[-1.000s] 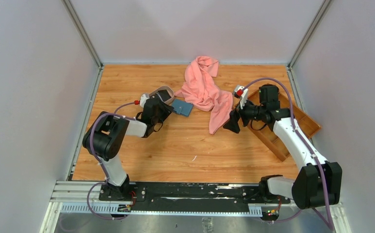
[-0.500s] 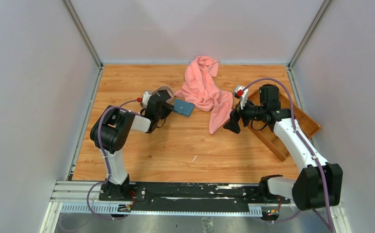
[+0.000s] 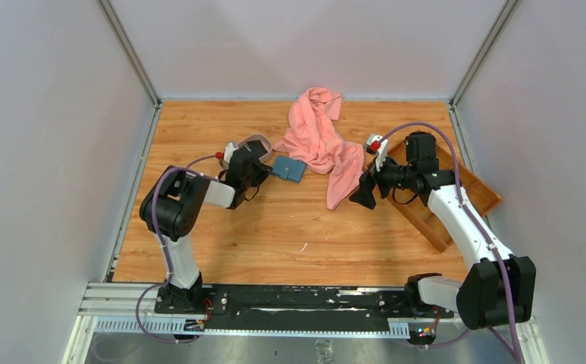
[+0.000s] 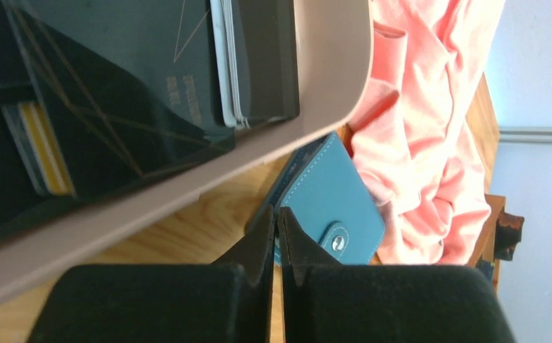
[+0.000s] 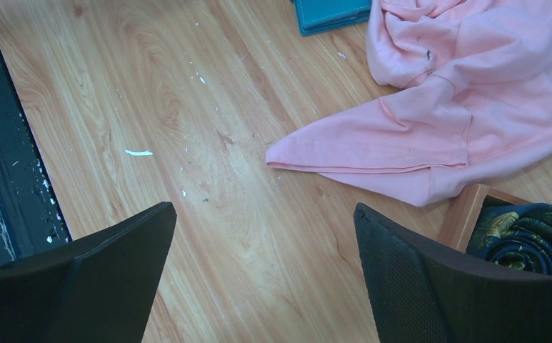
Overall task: Put the credit cards into the card holder
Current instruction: Move the card holder to the center of the board.
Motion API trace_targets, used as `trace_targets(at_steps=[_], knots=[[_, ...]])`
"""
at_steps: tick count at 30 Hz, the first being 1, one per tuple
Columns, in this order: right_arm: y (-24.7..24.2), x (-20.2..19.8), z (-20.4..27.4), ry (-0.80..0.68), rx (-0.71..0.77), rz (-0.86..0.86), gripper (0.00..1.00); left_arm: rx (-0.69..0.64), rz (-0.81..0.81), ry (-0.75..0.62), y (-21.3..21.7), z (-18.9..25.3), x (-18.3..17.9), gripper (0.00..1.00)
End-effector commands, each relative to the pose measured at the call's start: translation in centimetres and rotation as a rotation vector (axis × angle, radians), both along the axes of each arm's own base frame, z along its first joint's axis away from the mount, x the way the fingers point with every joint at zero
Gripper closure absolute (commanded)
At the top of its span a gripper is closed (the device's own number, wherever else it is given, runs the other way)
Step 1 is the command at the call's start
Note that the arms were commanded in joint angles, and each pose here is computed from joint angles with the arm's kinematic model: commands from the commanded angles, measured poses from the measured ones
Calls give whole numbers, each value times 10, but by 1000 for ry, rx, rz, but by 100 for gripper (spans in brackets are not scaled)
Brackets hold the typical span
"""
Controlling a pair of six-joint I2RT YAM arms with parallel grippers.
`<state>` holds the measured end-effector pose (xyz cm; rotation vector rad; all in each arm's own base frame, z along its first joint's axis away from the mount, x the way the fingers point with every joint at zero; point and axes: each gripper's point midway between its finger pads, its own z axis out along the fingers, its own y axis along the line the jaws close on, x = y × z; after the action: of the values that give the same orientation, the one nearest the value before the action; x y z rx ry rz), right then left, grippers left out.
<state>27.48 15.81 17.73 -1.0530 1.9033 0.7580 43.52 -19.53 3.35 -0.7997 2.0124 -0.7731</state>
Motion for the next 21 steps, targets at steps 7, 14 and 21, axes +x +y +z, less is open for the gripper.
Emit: trace_targets(at_steps=[7,14,21], knots=[[-4,-5,1,0,3,12,1,-30,-88,-58,-11,30,-56,100],[0,-11,-3,21,12,49,1,-63,-111,-84,-20,35,-116,100],[15,-30,-5,31,53,170,2,-74,-118,-96,-29,31,-168,100]])
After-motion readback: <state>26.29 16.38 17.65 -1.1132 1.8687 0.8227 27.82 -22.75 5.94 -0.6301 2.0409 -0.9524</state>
